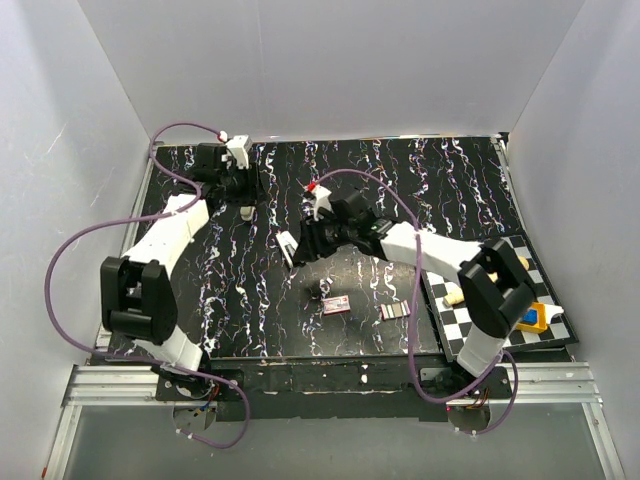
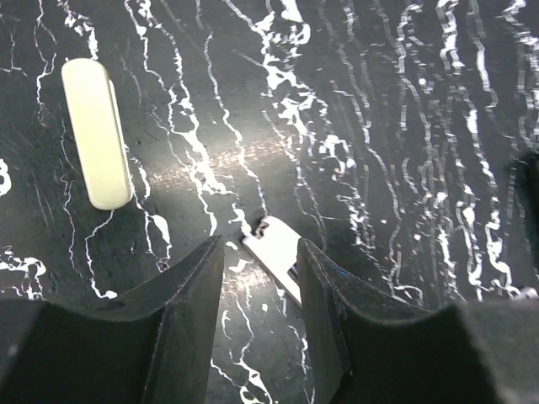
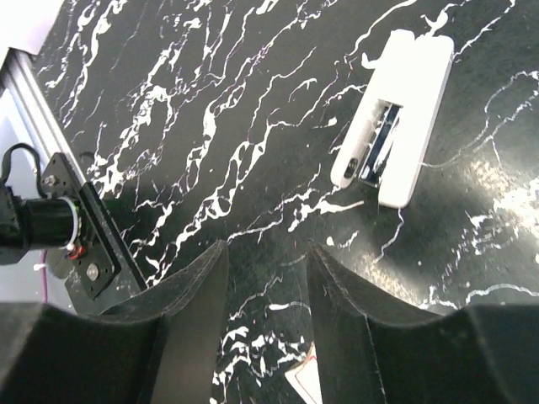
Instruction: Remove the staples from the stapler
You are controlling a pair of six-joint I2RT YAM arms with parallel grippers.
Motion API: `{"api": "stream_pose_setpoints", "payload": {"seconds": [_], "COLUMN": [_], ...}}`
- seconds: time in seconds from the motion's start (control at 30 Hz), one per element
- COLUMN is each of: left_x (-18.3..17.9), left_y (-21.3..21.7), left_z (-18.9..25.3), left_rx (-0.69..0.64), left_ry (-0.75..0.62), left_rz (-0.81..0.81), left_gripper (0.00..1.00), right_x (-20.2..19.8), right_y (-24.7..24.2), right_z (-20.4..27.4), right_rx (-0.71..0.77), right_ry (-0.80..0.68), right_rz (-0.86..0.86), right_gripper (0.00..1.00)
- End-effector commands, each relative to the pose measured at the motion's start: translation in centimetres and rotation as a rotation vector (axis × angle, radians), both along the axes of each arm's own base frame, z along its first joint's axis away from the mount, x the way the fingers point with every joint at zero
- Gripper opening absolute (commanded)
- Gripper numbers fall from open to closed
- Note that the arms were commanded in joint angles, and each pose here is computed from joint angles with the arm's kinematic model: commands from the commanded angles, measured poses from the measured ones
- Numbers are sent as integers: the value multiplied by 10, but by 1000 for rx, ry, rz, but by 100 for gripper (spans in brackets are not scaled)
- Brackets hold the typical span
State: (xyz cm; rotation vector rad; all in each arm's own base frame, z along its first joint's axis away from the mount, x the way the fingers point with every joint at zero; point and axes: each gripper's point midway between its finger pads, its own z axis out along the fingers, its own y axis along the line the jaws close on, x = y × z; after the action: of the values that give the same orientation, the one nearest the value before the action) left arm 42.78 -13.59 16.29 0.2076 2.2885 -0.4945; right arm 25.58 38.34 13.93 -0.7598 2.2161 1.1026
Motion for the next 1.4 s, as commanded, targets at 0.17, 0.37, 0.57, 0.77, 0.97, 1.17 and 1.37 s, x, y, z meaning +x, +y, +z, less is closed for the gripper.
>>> {"api": "stream_pose_setpoints", "payload": {"seconds": [0.17, 0.37, 0.57, 0.77, 0.97, 1.17, 1.37], "left_x": [-50, -71, -81, -85, -90, -93, -95], "left_y": [4, 9, 24, 20, 16, 16, 16], "left_z": [71, 93, 88, 97, 100, 102, 104], "left_rx": [-63, -118, -85, -111, -139, -142, -144], "left_ry": [-172, -261, -319, -344, -351, -358, -362], "left_rz": [-13, 35, 91, 77, 58, 55, 53], "left_gripper": [41, 41, 42, 42, 42, 42, 43], "right_x": [19, 25, 29, 33, 39, 43, 46], "right_y": [34, 46, 49, 53, 60, 62, 59], "right_z": [-22, -42, -58, -65, -73, -80, -89], "right_rx": [-181, -270, -354, -390, -414, -450, -515], "right_ry": [4, 25, 19, 8, 10, 1, -29], "right_rz": [-17, -18, -23, -27, -30, -44, -65], "right_gripper": [51, 50, 50, 49, 47, 45, 43]}}
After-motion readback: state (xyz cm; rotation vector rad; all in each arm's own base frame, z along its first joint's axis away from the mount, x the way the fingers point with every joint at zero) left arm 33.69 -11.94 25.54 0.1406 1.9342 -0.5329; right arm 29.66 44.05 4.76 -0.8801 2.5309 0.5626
